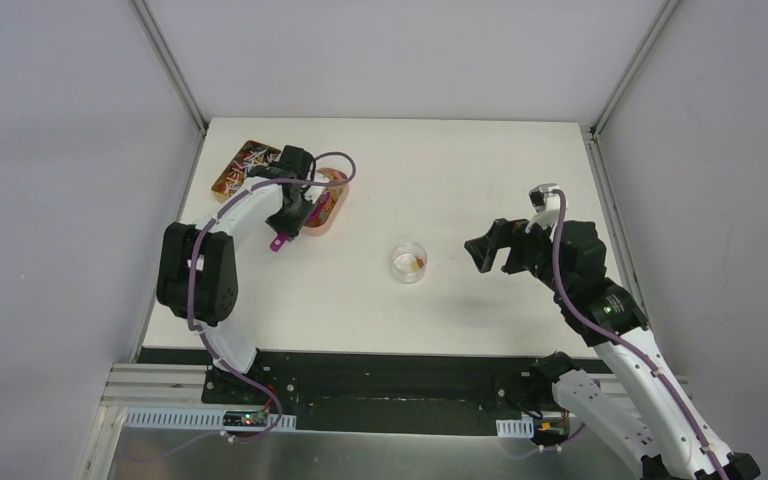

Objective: Pack the candies
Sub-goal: Scoop the fake candies from the storage box.

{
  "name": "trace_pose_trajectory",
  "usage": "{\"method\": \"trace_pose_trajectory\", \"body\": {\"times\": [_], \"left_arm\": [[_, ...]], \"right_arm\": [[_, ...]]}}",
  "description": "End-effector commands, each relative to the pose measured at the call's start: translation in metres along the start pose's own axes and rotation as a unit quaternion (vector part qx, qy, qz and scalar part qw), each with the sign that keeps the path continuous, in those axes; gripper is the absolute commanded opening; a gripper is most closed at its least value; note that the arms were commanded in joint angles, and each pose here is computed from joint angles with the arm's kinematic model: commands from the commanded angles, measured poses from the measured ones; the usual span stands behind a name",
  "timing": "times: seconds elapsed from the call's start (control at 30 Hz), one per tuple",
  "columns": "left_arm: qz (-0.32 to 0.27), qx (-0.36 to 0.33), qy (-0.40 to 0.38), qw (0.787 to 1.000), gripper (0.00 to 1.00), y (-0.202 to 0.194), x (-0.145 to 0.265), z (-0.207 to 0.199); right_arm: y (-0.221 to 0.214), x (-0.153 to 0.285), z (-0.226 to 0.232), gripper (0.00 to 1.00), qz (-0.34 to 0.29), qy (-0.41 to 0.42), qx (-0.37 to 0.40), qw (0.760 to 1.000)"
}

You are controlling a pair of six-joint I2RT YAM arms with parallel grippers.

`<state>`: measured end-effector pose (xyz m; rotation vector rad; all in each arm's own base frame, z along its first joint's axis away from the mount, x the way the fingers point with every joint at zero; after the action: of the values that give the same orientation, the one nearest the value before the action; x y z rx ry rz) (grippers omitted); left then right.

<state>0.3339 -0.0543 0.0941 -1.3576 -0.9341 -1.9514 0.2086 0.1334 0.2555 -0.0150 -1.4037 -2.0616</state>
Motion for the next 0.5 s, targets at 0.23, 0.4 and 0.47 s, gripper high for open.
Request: {"method": "trace_pose_trajectory", "body": {"times": [0.23,0.4,0.47], "left_arm": [[-0.103,-0.006,0.028,0.994,0.00,0.016,0.044,0.013],[-0.134,-0.013,0.039,0.990,0.00,0.018,0.067,0.014],[-0.143,-0.025,0.051,0.988,0.00,0.019,0.078,0.011]], "right_arm": [[0.014,-0.002,0.006,1.00,-0.022,0.011,0.000,1.000],[0.017,0.001,0.008,1.00,-0.029,0.014,0.000,0.999],[0.016,0.001,0.007,1.00,-0.030,0.013,0.001,0.999]]}}
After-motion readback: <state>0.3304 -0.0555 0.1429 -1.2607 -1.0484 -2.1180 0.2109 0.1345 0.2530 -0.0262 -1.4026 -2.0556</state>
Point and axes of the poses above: each gripper's point midway between its finger pads, its own x axis back along the fingers, its own z axis along the line the jaws close on, y = z × x, the point moved 2 cm from there along x, back along the fingers, and after that the axes turned 7 degrees about -x, right-handed, at the moved point
